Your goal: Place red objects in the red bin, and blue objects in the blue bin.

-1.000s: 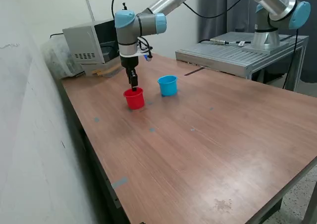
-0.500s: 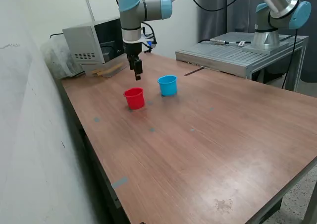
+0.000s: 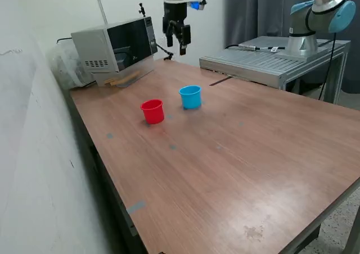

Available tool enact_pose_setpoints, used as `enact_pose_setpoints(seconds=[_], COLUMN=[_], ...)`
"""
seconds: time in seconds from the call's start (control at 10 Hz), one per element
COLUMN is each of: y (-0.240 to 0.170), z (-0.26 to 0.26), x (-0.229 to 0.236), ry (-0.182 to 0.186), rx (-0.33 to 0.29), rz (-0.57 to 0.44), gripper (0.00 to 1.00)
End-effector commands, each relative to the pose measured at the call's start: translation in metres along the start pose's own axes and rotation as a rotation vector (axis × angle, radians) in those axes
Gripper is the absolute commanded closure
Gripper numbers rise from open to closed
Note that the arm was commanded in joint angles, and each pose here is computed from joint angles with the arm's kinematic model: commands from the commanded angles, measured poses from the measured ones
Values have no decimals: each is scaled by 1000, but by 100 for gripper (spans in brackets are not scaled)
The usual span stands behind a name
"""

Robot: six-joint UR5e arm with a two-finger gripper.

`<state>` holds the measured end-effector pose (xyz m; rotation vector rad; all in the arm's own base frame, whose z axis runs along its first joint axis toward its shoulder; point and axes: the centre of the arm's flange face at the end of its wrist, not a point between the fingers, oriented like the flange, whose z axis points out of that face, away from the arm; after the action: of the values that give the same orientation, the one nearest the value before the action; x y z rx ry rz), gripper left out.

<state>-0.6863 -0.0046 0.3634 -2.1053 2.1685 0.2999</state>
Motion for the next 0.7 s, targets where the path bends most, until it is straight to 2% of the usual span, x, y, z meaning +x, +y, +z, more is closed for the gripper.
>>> enact_pose_setpoints(seconds=[0.0, 0.2, 0.3, 0.6], y=[-124, -205, -226, -247], z=[-113, -164, -171, -161], x=[11, 19, 27, 33], ry=[56, 53, 59, 75], rx=[-82, -131, -98, 48], rz=[-12, -20, -42, -75], gripper=[0, 0, 0, 0])
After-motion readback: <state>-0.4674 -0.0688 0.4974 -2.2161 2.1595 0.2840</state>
